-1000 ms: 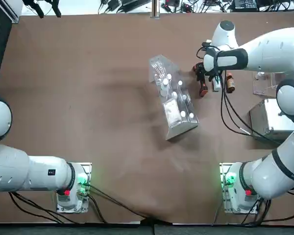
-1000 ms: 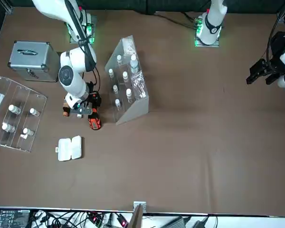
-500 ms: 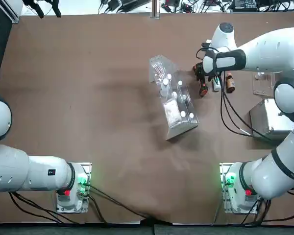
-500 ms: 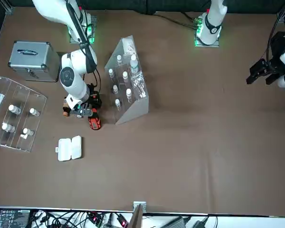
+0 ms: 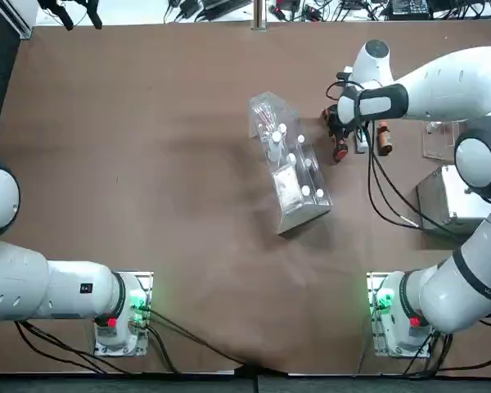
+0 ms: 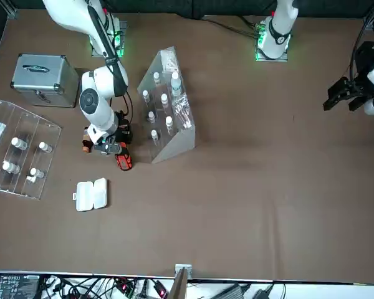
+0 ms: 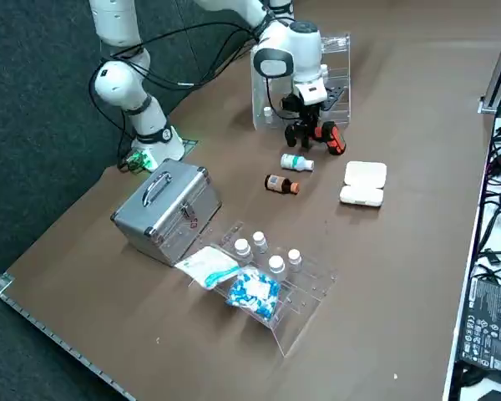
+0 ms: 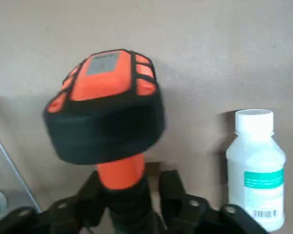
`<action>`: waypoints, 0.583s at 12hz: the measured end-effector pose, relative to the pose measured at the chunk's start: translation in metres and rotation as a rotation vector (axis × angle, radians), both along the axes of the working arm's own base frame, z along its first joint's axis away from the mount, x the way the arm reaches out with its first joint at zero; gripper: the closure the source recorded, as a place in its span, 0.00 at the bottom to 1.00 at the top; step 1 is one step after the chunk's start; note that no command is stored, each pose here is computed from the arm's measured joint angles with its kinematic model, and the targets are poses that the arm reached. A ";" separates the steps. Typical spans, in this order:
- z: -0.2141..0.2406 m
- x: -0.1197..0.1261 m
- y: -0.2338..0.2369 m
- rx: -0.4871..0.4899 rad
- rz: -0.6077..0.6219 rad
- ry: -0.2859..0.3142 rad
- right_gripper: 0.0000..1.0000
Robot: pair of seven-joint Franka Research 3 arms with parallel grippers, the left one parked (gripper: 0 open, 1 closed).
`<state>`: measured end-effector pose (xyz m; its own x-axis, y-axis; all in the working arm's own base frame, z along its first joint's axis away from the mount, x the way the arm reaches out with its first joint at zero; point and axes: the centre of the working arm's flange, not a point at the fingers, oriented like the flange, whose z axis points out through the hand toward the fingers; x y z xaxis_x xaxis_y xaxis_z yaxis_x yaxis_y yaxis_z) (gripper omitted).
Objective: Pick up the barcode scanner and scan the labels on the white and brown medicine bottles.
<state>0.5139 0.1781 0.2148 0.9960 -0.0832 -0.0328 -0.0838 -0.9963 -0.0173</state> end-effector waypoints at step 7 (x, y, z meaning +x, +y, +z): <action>0.004 0.003 0.005 0.005 -0.032 -0.015 0.56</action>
